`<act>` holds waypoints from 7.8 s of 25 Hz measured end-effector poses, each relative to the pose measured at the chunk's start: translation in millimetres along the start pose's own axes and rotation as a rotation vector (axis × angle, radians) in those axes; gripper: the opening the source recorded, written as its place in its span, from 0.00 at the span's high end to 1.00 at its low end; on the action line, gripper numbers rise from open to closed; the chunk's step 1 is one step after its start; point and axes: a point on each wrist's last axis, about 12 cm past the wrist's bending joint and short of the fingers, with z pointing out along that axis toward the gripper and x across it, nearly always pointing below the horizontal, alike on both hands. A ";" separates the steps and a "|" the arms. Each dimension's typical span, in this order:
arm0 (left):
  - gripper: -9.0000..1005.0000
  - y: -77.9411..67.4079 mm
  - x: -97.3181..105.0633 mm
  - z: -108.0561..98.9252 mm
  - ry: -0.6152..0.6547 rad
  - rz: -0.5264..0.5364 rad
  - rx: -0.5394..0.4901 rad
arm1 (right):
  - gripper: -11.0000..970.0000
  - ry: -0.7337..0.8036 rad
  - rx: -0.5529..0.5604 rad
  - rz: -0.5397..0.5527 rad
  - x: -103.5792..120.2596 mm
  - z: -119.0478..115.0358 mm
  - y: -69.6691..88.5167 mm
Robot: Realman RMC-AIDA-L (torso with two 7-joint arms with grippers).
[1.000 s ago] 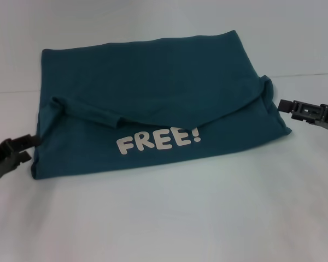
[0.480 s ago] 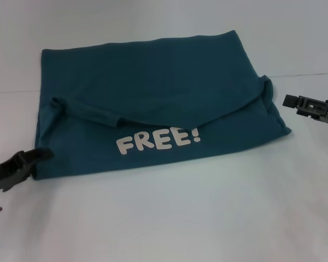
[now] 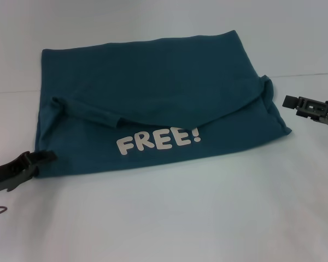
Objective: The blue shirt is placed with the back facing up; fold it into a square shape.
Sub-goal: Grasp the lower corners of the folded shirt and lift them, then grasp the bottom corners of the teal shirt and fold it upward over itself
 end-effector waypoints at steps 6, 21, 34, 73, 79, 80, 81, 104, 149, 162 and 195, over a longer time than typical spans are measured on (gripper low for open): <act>0.52 -1.1 -0.7 -0.3 0.002 0.017 0.002 | 0.12 0.010 0.003 -0.008 -0.8 -0.2 -0.1; 0.95 -10.2 -15.5 -1.8 0.056 0.054 0.009 | 0.12 0.271 0.249 0.034 -53.3 5.1 -3.2; 0.95 -20.6 -25.0 0.3 0.079 0.059 0.027 | 0.12 0.372 0.400 -0.144 -72.2 61.2 17.3; 0.95 -20.4 -23.5 2.1 0.075 0.054 0.021 | 0.53 0.397 0.493 -0.280 -30.5 104.4 9.5; 0.95 -20.6 -24.1 1.9 0.075 0.054 0.022 | 0.68 0.396 0.488 -0.274 -34.2 101.4 9.9; 0.95 -20.8 -24.2 1.8 0.077 0.055 0.023 | 0.71 0.398 0.485 -0.276 -35.2 100.6 10.6; 0.95 -21.3 -24.5 1.7 0.079 0.056 0.026 | 0.73 0.399 0.482 -0.280 -37.0 99.9 11.7; 0.96 -4.3 0.7 -88.5 0.449 0.125 0.060 | 0.94 0.858 0.228 -0.067 -1.1 16.3 38.1; 0.96 -58.9 -85.8 -105.2 0.396 0.181 0.086 | 0.94 0.380 0.084 0.080 -71.0 -34.8 21.6; 0.96 -69.2 -104.2 -74.8 0.252 0.197 0.025 | 0.94 0.219 0.207 0.129 -73.5 -19.0 3.6; 0.96 -87.1 -117.0 9.1 0.052 0.325 -0.210 | 0.94 -0.049 0.562 -0.249 -66.9 135.3 25.3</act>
